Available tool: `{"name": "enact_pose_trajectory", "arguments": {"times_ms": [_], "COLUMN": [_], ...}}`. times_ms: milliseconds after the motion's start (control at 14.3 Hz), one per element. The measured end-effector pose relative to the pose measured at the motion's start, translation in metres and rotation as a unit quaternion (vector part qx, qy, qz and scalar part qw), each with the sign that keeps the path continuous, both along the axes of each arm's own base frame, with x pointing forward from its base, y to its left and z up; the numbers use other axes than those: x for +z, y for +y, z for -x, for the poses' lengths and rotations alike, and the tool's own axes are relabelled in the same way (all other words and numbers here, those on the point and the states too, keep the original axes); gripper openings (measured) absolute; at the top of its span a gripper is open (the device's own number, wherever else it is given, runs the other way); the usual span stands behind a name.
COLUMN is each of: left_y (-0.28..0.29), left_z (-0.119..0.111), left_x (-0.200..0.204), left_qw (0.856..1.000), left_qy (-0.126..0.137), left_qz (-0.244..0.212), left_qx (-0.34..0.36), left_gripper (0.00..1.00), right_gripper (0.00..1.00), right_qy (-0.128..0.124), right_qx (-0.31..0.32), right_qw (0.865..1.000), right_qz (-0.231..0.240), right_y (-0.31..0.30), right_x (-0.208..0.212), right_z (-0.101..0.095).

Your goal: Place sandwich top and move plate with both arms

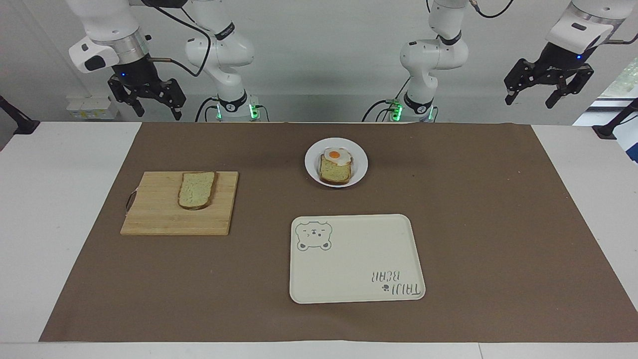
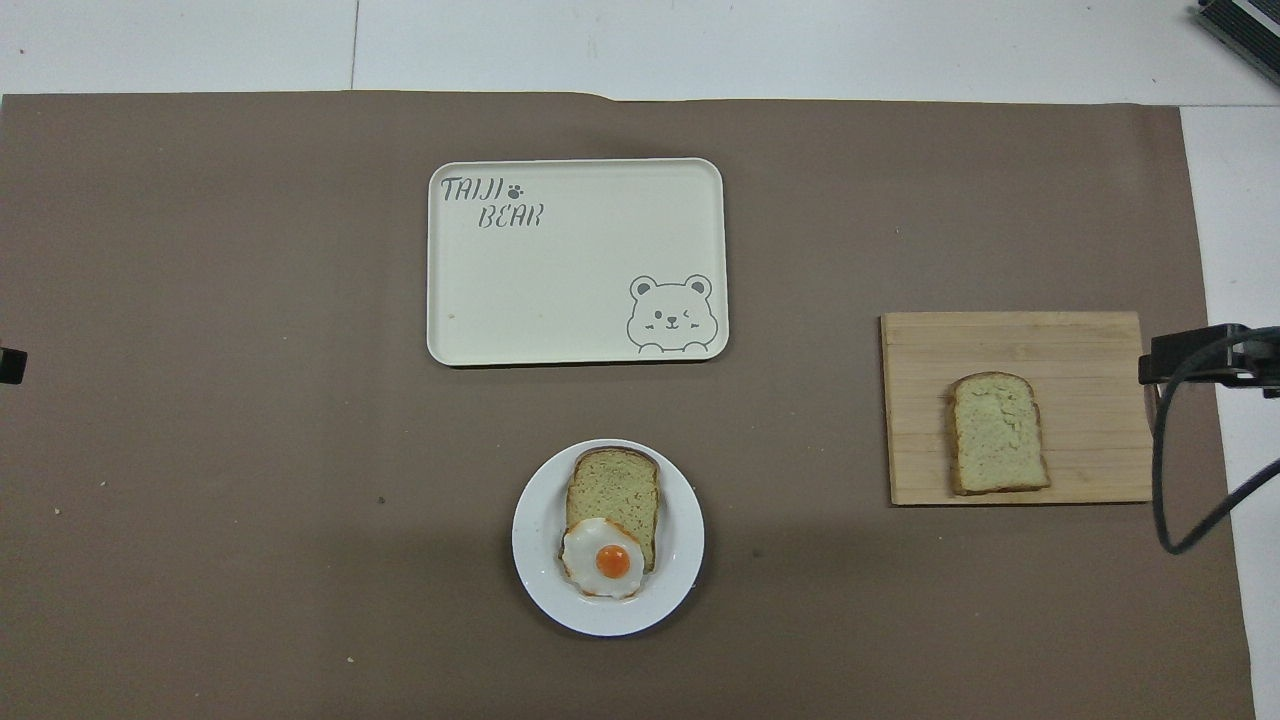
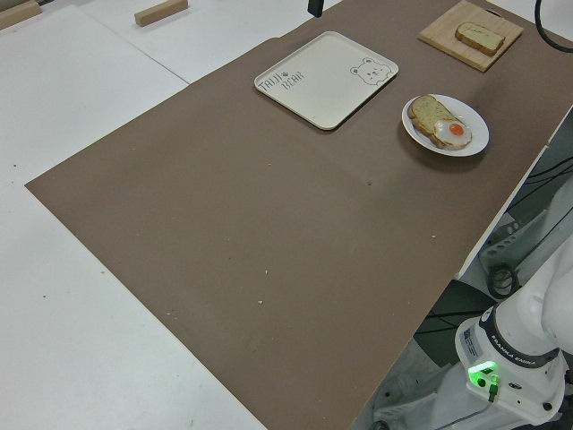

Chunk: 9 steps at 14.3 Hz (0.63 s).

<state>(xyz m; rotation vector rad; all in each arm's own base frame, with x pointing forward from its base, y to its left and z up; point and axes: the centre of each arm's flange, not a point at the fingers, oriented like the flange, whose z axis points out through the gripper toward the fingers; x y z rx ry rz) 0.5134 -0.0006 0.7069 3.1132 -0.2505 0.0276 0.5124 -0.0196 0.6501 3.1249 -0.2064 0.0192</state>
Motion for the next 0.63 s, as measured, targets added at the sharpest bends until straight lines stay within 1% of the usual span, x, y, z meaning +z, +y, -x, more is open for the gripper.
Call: {"name": "enact_pose_trajectory", "arguments": {"times_ms": [628], "left_y": [0.0024], "left_z": [0.0001], "left_x": [0.0], "left_qw": [1.0], "left_qy": [0.0], "left_qz": [0.0], "left_qx": [0.002], "left_gripper": [1.0], "right_gripper": [1.0], "right_qy": [0.0], "right_qx": [-0.008], "right_qw": [1.0], "right_qz": [-0.001], "right_y": [-0.0092], "right_x": [-0.0005], "right_z": [0.0002]}}
